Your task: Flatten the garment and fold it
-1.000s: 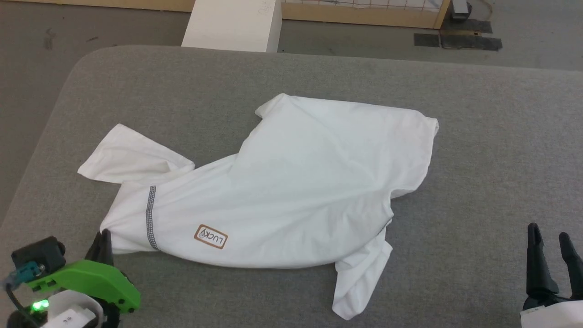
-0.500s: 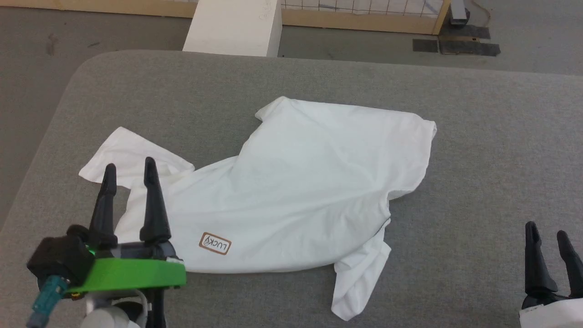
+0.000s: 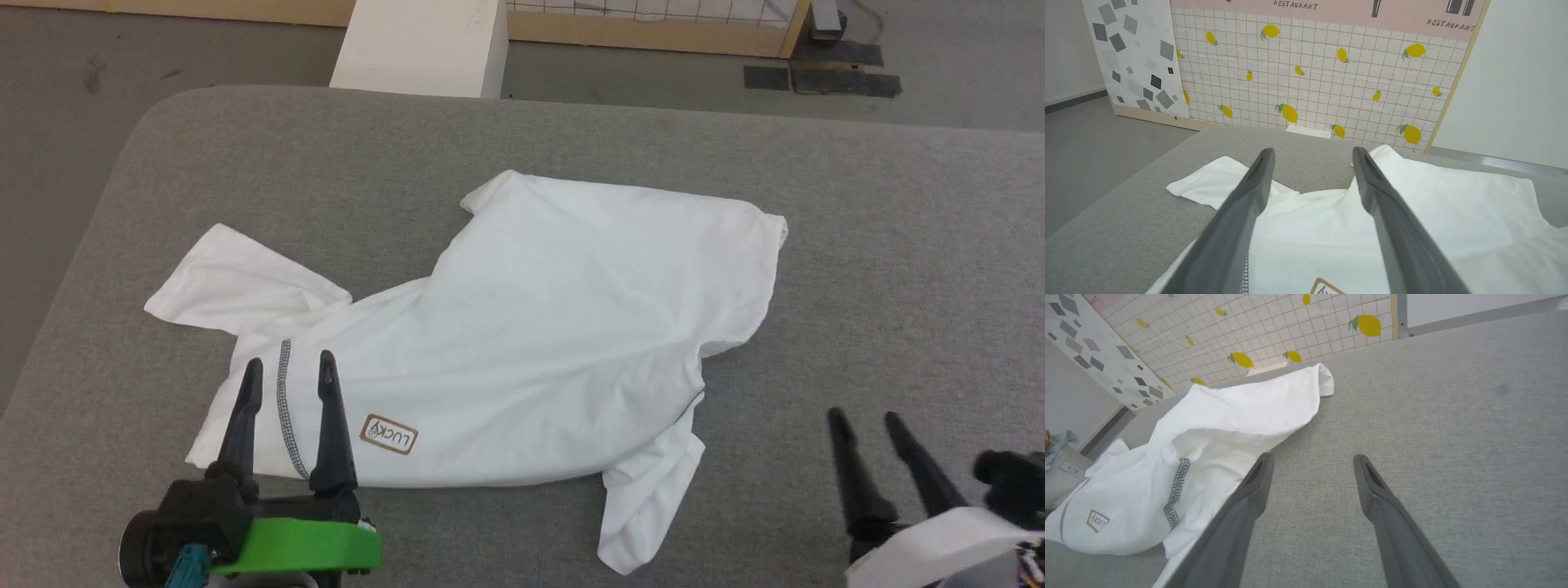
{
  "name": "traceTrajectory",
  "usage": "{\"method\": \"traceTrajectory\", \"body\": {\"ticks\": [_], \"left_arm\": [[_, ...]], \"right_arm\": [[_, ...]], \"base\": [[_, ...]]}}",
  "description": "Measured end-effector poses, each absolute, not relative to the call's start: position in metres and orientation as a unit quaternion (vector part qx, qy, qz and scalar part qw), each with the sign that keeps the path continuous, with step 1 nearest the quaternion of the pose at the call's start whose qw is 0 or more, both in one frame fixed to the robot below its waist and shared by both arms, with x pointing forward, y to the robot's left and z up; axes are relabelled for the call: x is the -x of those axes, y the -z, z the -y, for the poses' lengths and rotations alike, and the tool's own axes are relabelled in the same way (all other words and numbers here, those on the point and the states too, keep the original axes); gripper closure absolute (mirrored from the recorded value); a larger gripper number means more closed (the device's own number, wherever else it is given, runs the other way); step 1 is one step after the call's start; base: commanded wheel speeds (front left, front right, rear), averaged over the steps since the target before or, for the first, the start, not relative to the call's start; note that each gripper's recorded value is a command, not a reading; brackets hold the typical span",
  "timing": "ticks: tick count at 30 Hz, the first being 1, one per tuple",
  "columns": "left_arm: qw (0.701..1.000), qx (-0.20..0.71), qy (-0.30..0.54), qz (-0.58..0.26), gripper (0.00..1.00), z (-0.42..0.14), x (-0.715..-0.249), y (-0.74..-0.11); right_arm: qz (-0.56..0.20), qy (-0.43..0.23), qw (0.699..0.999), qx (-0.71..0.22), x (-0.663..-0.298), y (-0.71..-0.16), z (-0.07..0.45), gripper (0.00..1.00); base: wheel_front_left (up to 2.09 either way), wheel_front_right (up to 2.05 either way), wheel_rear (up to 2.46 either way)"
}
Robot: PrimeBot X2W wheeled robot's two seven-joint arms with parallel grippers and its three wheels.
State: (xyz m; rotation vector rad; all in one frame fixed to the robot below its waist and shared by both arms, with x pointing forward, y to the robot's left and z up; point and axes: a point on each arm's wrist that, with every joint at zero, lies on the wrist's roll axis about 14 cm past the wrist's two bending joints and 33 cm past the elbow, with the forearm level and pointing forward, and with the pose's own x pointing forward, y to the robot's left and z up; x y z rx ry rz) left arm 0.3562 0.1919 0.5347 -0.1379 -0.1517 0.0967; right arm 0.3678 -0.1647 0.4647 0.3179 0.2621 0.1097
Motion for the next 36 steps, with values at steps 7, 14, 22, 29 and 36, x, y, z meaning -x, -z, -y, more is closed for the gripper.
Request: {"method": "traceTrajectory", "body": {"ticks": [7, 14, 22, 29, 36], "left_arm": [[0.993, 0.066, -0.057, 0.082, 0.0, -0.195, -0.353, -0.537], [0.992, 0.073, -0.071, 0.075, 0.0, -0.2, -0.349, -0.532], [0.991, 0.068, -0.097, 0.068, 0.0, -0.215, -0.341, -0.528], [0.991, 0.072, -0.094, 0.066, 0.0, -0.213, -0.343, -0.526], [0.991, 0.079, -0.072, 0.075, 0.0, -0.203, -0.35, -0.531]], "right_arm": [[-0.293, -0.17, 0.937, -0.089, -0.353, -0.43, 0.099, 0.0], [-0.372, -0.246, 0.895, -0.02, -0.349, -0.405, 0.071, 0.0], [-0.424, -0.308, 0.849, 0.066, -0.341, -0.381, 0.054, 1.0], [-0.389, -0.286, 0.873, 0.058, -0.359, -0.385, 0.061, 1.0], [-0.319, -0.206, 0.925, 0.008, -0.386, -0.424, 0.102, 1.0]], "base": [[0.0, 0.0, 0.0], [0.0, 0.0, 0.0], [0.0, 0.0, 0.0], [0.0, 0.0, 0.0], [0.0, 0.0, 0.0]]}}
